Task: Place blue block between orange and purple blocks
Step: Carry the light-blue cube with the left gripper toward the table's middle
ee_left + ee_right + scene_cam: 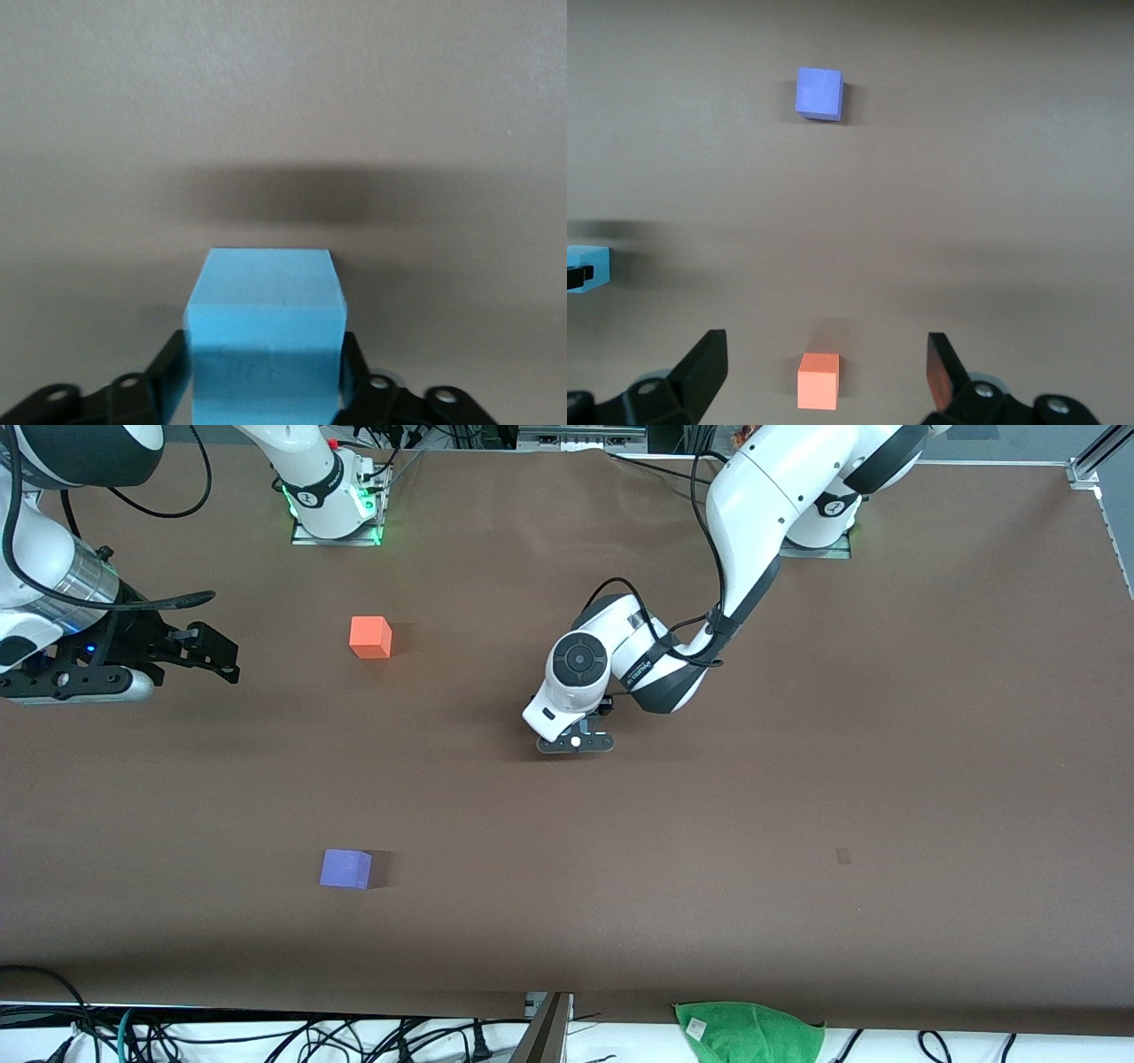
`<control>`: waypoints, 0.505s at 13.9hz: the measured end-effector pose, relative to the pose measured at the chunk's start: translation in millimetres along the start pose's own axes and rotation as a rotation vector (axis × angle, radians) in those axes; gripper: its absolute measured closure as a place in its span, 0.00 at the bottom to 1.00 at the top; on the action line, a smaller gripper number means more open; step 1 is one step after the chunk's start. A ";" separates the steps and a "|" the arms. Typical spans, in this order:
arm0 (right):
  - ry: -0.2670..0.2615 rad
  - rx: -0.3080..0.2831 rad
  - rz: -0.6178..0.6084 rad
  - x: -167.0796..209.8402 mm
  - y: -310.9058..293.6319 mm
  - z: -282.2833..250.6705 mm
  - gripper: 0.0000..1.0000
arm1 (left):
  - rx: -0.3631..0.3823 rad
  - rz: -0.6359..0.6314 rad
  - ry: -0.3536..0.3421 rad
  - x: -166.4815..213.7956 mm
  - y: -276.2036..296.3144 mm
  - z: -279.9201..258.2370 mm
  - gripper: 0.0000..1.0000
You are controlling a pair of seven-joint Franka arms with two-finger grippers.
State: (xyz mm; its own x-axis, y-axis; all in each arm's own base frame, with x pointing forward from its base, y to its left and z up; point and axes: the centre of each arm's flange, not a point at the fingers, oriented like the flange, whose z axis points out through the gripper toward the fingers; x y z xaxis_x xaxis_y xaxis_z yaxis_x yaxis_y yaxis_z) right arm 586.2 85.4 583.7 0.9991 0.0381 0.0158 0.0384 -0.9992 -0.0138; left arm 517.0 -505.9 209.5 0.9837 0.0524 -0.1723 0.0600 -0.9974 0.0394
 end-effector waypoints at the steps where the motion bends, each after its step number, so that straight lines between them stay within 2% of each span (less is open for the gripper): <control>1: 0.000 0.000 0.000 0.0 0.0 0.0 0.00 | 0.003 0.005 0.010 1.4 0.2 -2.1 0.08; 2: 0.000 0.000 0.000 0.0 0.0 0.0 0.00 | 0.002 0.007 0.018 2.8 0.5 -5.4 0.01; 5: 0.000 0.000 0.000 0.1 -0.1 0.3 0.00 | 0.036 0.021 0.008 4.3 -4.1 -32.4 0.00; 7: -0.001 0.000 -0.001 1.6 -0.6 3.1 0.00 | 0.096 0.046 -0.012 2.0 -19.0 -84.7 0.00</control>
State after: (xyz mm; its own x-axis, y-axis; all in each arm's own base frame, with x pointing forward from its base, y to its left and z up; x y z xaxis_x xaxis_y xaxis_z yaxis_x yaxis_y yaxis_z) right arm 587.8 86.1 580.7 0.9991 0.0390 0.0147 0.0392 -0.9991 -0.0137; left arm 532.2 -482.7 291.8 0.9829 0.0065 -0.1839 -0.0022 -0.9989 -0.0469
